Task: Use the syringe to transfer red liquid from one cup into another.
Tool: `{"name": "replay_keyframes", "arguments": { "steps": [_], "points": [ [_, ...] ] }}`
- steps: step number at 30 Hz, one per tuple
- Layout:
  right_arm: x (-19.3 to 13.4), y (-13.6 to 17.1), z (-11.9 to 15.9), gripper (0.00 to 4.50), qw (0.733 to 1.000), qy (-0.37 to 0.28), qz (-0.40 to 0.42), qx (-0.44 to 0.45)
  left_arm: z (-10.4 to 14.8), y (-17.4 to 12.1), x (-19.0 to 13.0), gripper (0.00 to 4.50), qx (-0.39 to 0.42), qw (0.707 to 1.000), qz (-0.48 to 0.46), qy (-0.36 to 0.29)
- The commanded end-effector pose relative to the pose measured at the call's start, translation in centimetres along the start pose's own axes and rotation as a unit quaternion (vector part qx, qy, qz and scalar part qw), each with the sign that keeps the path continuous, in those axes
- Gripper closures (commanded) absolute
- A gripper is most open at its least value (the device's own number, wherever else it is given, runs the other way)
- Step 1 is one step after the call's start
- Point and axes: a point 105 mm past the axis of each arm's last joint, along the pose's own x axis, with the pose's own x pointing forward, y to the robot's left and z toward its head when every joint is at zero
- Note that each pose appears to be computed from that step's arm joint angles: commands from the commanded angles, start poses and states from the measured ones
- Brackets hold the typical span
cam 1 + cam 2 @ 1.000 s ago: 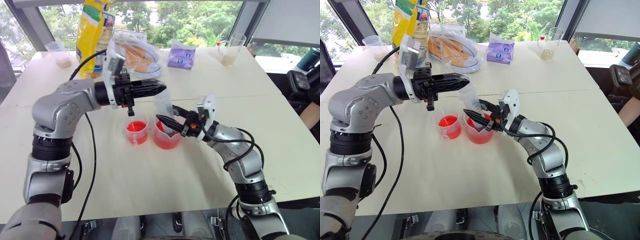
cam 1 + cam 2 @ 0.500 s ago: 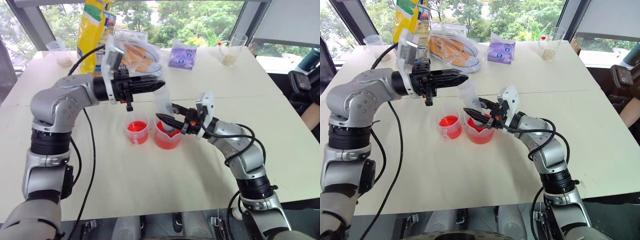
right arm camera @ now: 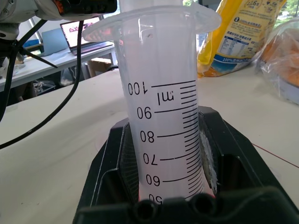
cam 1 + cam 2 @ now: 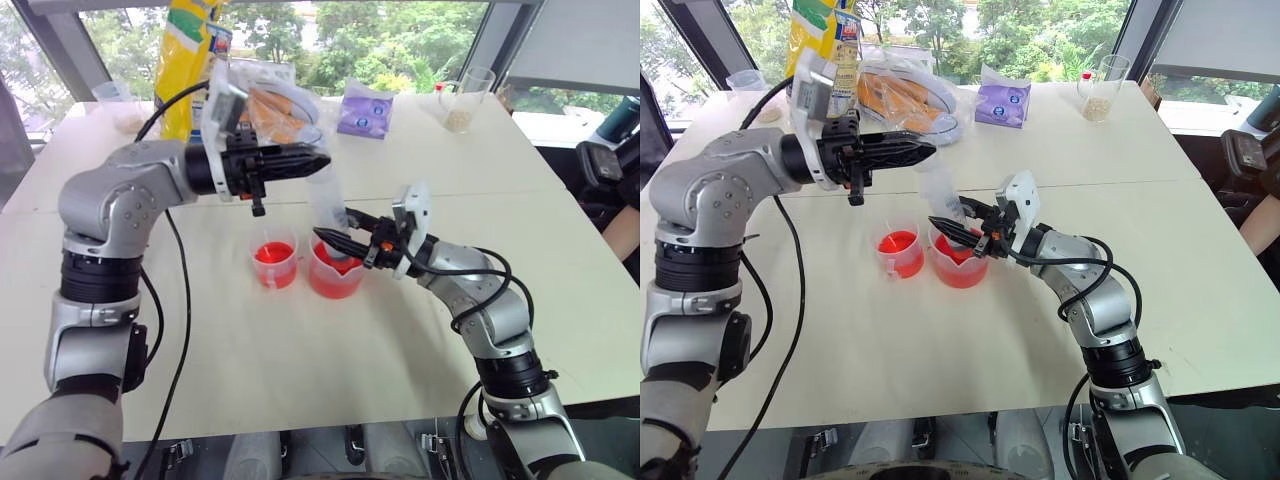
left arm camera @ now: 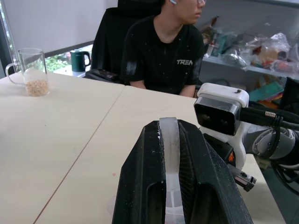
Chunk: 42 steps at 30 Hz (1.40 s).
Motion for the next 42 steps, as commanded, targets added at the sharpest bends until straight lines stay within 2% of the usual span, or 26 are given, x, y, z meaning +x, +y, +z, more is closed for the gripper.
{"name": "replay_keyframes", "arguments": {
  "steps": [1, 36, 42],
  "points": [
    [-0.2, 1.1, -2.5, 3.12, 0.998, 0.049, 0.025, 0.028, 4.6, 0.1, -1.3, 4.48, 0.084, 0.995, 0.028, -0.048],
    [-0.3, 1.3, -2.4, 3.12, 0.998, 0.052, 0.032, 0.026, 5.1, 0.2, -1.2, 4.48, 0.090, 0.994, 0.032, -0.061],
    [-0.1, 1.0, -1.4, 3.12, 0.999, 0.038, 0.029, 0.016, 4.7, 0.1, -1.1, 4.48, 0.086, 0.994, 0.029, -0.059]
  ]
}}
